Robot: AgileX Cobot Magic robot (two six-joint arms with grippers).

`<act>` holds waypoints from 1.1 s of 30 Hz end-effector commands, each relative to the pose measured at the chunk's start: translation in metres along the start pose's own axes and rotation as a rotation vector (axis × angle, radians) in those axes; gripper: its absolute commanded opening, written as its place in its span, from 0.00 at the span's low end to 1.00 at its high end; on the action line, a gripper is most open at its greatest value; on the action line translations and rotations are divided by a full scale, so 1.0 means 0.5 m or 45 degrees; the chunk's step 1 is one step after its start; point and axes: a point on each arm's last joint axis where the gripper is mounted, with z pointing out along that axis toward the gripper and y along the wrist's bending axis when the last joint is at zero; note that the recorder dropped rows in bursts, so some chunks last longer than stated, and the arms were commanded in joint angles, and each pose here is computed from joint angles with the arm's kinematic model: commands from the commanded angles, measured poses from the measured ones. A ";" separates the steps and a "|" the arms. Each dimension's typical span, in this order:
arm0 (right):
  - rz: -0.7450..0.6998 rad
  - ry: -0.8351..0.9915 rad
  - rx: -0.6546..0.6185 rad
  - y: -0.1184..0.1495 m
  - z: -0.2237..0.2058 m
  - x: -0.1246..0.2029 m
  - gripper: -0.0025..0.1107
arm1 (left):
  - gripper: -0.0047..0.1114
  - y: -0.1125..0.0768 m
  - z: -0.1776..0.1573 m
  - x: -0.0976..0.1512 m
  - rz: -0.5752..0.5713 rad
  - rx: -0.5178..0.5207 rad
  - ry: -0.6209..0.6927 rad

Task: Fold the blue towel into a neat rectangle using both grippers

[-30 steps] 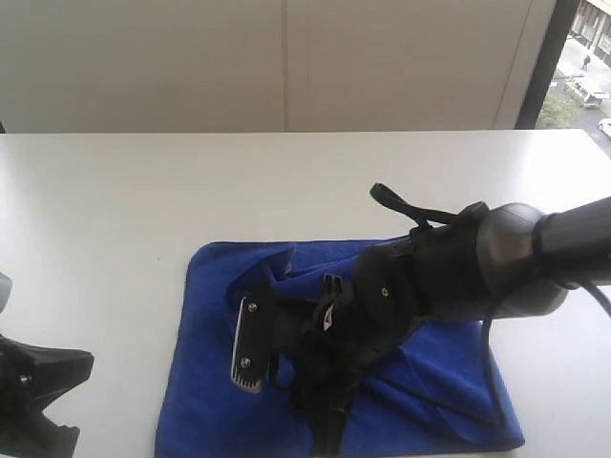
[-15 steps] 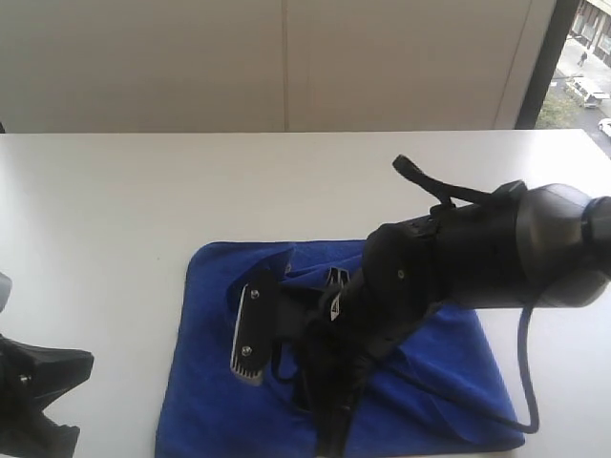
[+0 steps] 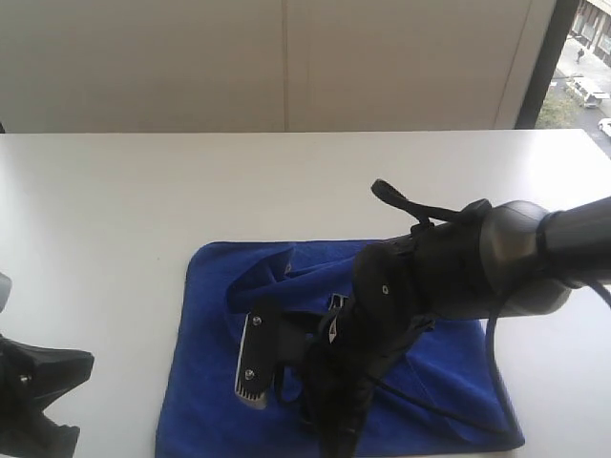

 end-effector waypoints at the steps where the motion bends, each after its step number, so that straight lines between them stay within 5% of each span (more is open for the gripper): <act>1: 0.007 -0.001 0.009 0.000 0.005 0.002 0.23 | 0.04 -0.002 -0.002 0.004 -0.031 0.013 0.003; 6: 0.004 0.001 0.008 0.000 0.004 0.001 0.24 | 0.04 -0.002 -0.002 0.004 -0.031 0.015 0.004; 9: 0.002 0.030 -0.033 0.006 0.004 0.006 0.51 | 0.04 -0.002 -0.002 0.004 -0.031 0.015 0.004; 11: -0.007 0.037 -0.035 0.006 0.004 0.007 0.57 | 0.04 -0.002 -0.002 0.004 -0.031 0.015 0.004; 33: 0.034 -0.060 0.026 -0.004 -0.036 -0.017 0.46 | 0.04 -0.002 -0.002 0.004 -0.031 0.012 0.002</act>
